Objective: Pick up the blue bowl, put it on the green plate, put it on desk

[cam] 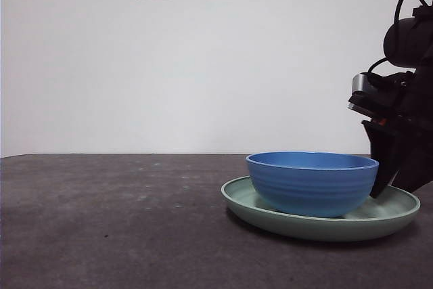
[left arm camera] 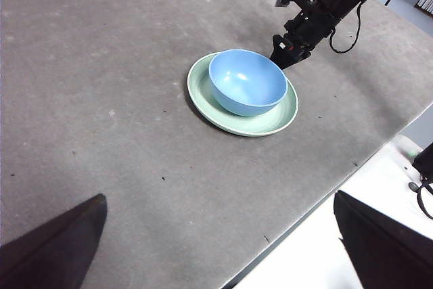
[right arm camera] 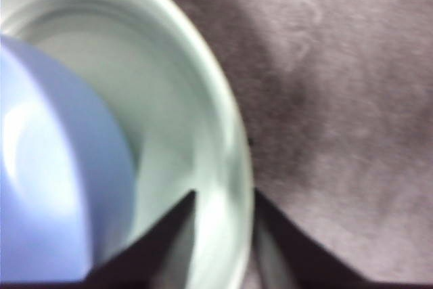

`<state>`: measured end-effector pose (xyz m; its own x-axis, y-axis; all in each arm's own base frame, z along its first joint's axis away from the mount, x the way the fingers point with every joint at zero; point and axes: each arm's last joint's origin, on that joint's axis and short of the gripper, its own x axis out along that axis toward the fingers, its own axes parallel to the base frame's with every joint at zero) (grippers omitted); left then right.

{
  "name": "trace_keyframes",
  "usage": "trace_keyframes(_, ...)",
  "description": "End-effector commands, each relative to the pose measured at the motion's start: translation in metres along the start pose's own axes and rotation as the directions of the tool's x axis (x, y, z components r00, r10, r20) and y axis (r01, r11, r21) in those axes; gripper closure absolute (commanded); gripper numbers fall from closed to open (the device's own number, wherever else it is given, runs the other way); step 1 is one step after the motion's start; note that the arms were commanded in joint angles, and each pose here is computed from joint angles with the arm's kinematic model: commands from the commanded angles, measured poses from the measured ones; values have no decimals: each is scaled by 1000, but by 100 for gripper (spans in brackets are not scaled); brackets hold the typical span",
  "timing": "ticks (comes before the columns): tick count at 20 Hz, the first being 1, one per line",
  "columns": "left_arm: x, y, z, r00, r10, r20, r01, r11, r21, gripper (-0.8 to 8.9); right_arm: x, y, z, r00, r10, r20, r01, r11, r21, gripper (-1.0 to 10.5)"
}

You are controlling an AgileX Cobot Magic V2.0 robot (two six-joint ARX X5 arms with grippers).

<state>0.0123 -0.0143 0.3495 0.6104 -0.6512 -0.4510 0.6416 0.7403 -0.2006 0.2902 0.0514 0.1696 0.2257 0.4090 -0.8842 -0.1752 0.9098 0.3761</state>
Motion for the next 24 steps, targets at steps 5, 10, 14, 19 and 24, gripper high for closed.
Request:
trace_keyframes(5,-4,-1,3,1000,-10,24,9,1000,5,191,4,0,3,1000,1,-17,0,999,38,931)
trace_keyframes(10,-4,-1,3,1000,-10,24,9,1000,5,191,-1,3,8,999,45,-12,-44,995,92,931)
trace_keyframes(14,-4,-1,3,1000,-10,24,9,1000,5,191,-16,17,23,998,55,-1,-55,994,91,931)
trace_keyframes(19,-4,-1,3,1000,-10,26,10,1000,6,192,-26,49,38,994,107,20,-108,993,51,931)
trace_keyframes(24,-4,-1,4,999,-11,31,10,1000,15,191,-15,78,35,991,131,17,-131,991,7,931)
